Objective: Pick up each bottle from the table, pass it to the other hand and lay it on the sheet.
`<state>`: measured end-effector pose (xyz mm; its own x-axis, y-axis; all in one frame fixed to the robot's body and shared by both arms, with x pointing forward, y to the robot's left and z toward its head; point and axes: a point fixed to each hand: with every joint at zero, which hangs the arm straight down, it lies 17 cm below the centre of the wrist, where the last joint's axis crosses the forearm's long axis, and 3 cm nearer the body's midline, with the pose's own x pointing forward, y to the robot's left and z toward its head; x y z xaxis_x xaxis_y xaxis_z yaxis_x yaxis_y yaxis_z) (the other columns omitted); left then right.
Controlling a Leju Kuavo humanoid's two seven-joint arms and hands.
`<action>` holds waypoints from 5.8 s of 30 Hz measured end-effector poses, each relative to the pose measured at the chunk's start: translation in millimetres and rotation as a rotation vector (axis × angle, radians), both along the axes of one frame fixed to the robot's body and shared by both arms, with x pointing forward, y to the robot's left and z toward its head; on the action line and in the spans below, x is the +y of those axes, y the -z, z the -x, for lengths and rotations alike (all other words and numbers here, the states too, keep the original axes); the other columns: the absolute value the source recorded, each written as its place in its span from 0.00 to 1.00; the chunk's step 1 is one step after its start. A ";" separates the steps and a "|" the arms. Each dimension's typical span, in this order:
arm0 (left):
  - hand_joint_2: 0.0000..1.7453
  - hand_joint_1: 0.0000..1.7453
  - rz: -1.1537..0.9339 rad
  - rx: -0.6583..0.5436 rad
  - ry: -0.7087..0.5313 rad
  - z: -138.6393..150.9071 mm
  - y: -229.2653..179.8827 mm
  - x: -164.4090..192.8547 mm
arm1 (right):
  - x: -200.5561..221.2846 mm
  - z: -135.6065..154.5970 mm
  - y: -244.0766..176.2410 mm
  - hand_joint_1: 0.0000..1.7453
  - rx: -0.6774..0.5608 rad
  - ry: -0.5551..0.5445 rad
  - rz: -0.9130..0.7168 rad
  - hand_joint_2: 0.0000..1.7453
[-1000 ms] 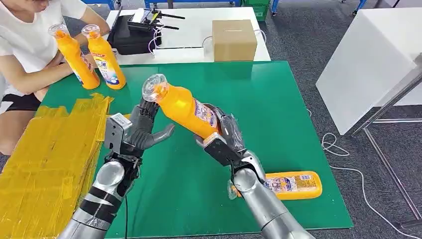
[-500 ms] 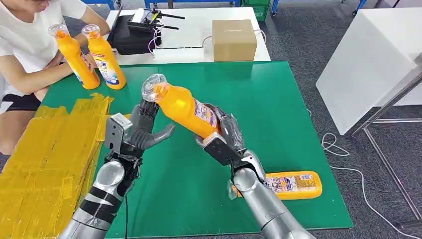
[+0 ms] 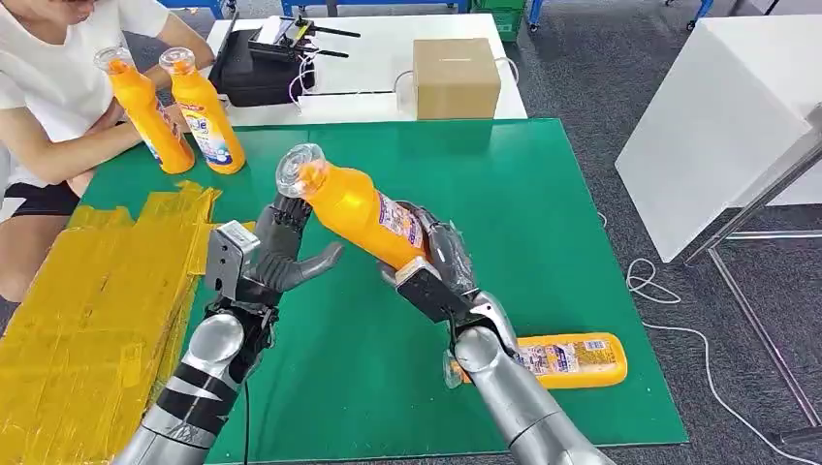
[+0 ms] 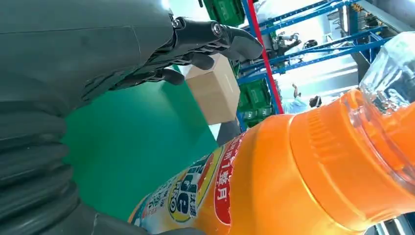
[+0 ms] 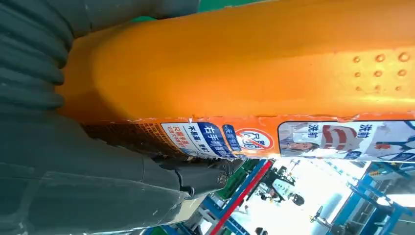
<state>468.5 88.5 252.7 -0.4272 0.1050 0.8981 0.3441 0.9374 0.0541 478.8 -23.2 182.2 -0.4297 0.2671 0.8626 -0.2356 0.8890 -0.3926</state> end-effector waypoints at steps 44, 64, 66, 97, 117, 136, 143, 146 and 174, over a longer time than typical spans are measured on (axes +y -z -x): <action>1.00 0.00 0.091 0.050 0.160 10.2 0.1 -24.8 | 84.3 30.3 17.2 1.00 -0.081 -0.212 0.319 1.00; 1.00 0.08 0.104 0.071 0.159 8.2 6.8 -23.4 | 94.0 28.9 25.7 1.00 -0.079 -0.249 0.372 1.00; 1.00 0.89 0.104 0.071 0.158 8.2 6.8 -23.3 | 93.9 28.9 26.0 1.00 -0.078 -0.248 0.371 1.00; 1.00 1.00 0.110 0.070 0.136 5.6 6.3 -19.8 | 94.5 29.6 26.5 1.00 -0.082 -0.245 0.372 1.00; 1.00 1.00 -0.155 -0.136 -0.406 -35.4 -14.0 79.8 | 25.3 60.2 -57.3 0.00 -0.166 -0.141 -0.048 0.00; 1.00 1.00 -0.230 -0.180 -0.517 -37.1 -15.6 105.1 | -17.4 75.4 -85.3 0.00 -0.239 -0.084 -0.171 1.00; 1.00 1.00 -0.790 -0.444 -0.901 -31.6 -27.4 131.4 | -51.6 85.8 -103.7 0.00 -0.292 -0.024 -0.244 1.00; 1.00 1.00 -1.312 -0.612 -1.023 -42.1 0.0 129.1 | -65.8 88.7 -117.2 0.00 -0.325 0.001 -0.273 1.00; 1.00 1.00 -1.466 -0.443 -0.961 -69.2 65.5 177.0 | -89.7 100.1 -118.6 0.00 -0.352 0.036 -0.262 1.00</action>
